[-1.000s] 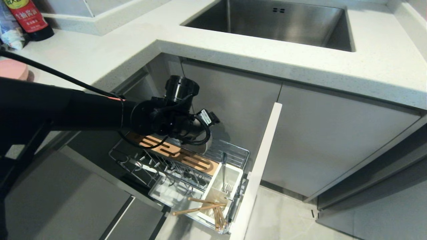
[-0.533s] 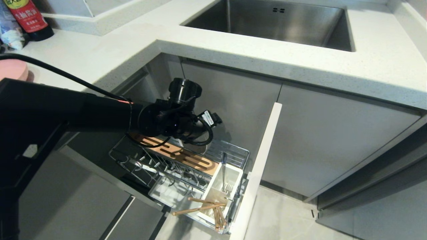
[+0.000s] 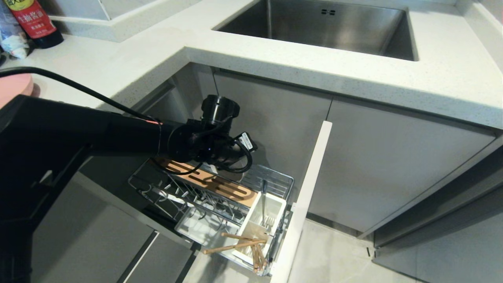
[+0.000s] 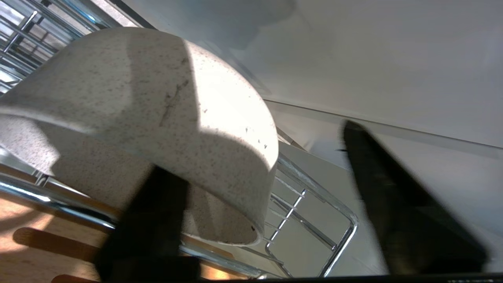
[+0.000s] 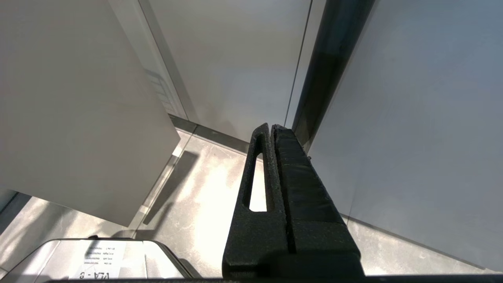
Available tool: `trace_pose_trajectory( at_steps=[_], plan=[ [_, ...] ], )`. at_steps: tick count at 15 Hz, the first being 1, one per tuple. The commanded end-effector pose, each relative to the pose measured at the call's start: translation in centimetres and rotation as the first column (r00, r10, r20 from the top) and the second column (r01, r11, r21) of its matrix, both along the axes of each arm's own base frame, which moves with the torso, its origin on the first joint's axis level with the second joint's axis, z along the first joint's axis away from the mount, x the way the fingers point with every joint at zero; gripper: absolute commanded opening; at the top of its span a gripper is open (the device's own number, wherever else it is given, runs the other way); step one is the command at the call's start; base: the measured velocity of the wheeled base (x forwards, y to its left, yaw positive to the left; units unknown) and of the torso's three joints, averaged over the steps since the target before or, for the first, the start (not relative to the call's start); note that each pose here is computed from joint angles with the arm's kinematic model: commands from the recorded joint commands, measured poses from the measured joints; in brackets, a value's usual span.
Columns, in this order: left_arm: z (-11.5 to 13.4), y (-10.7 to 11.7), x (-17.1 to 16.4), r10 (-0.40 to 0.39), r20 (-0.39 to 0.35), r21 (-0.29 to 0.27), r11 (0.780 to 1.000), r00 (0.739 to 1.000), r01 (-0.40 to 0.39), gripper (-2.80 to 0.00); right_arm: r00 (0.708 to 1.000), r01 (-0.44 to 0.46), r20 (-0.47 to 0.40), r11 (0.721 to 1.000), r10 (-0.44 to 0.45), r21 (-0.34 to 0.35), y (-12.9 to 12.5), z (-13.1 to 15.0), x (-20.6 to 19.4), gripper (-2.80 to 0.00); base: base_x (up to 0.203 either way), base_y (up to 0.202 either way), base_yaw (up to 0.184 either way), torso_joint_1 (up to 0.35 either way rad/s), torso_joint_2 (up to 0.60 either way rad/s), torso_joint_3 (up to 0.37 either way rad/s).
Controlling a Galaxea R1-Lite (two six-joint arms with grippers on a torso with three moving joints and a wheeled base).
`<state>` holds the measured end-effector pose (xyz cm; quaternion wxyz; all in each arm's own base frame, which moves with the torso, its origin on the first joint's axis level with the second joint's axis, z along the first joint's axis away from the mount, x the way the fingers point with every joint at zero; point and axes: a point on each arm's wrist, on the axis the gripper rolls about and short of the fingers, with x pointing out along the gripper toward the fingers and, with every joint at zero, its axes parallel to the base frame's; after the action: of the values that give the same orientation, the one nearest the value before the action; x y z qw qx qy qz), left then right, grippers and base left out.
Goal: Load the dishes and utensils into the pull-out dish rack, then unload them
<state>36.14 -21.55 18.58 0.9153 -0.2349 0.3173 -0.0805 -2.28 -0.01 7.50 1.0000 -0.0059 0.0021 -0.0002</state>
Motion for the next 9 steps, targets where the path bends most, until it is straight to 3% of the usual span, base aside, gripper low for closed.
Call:
trace_pose_trajectory(
  at_steps=[1,9],
  plan=[
    [-0.05,-0.02,0.04,0.005,-0.002,-0.002,1.0,1.0,-0.005,-2.8,1.0,0.0,0.0,1.0,0.0,-0.001,0.0,0.0,0.0,-2.8,0.0,0.0,0.0,0.0,0.0,0.0],
    [0.09,-0.1,-0.08,0.002,0.0,-0.003,1.0,1.0,-0.002,-2.8,1.0,0.0,0.0,1.0,0.0,-0.001,0.0,-0.02,-0.01,-2.8,0.0,0.0,0.0,0.0,0.0,0.0]
  ],
)
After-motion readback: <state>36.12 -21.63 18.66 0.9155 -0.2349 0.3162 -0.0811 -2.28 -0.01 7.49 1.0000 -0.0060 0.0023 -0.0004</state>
